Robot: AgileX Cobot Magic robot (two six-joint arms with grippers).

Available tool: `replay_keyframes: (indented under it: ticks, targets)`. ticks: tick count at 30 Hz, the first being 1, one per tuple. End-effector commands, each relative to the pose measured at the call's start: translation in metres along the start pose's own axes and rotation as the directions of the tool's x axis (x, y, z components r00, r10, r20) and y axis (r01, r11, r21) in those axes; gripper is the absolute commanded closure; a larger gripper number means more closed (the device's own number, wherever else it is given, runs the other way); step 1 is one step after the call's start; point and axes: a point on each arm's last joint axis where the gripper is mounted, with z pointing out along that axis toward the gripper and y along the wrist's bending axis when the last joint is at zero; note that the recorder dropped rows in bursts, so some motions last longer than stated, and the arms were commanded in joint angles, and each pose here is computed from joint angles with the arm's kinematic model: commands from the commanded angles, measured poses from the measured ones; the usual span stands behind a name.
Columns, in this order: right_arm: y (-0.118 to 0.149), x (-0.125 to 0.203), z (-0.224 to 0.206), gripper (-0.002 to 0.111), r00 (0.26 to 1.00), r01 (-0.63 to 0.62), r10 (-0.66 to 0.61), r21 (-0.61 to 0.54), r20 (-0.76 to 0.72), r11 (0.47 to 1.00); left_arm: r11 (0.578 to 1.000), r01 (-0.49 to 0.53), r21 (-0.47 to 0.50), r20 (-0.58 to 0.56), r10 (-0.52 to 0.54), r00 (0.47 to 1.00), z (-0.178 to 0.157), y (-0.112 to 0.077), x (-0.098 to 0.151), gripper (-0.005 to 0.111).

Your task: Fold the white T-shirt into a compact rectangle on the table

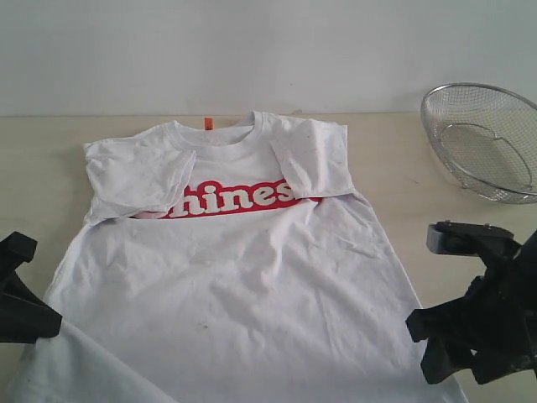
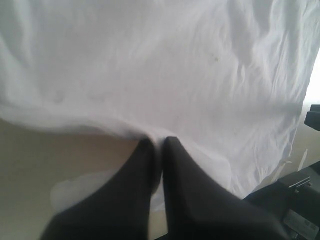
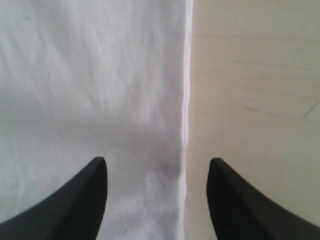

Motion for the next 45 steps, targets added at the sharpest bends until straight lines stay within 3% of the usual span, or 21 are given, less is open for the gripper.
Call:
replay_keyframes:
  ticks: [1,5,14,19,27,32,45]
  targets:
    - [-0.001,0.002,0.001,0.055,1.000,0.009,-0.009,-0.002,-0.009,1.000,1.000,-0.017,0.004,-0.001,0.017,1.000,-0.001,-0.002,0.000,0.102]
    - [0.010,0.009,0.009,0.055,0.998,0.063,-0.063,0.004,-0.028,0.998,1.000,-0.017,0.008,-0.009,0.017,1.000,-0.001,-0.003,0.001,0.102]
    - [0.011,0.011,0.023,0.055,0.997,0.011,-0.011,0.000,-0.070,1.000,1.000,-0.017,0.017,-0.023,0.017,1.000,-0.001,-0.003,0.002,0.102]
    - [0.027,0.014,0.029,0.055,0.992,0.101,-0.101,-0.006,-0.070,0.995,1.000,-0.017,0.012,-0.015,0.017,1.000,-0.001,-0.003,0.001,0.102]
    - [0.025,0.018,0.052,0.088,0.981,0.096,-0.092,0.012,-0.173,0.995,1.000,-0.021,0.019,-0.026,0.022,0.999,-0.001,-0.004,0.002,0.102]
    - [0.026,0.017,0.051,0.109,0.983,0.089,-0.086,0.008,-0.161,0.996,1.000,-0.021,0.019,-0.026,0.022,0.999,-0.001,-0.004,0.002,0.102]
    - [0.038,0.015,0.017,0.108,0.994,0.107,-0.107,-0.044,-0.015,0.993,0.993,-0.101,0.054,0.039,0.099,0.994,-0.007,-0.011,0.002,0.102]
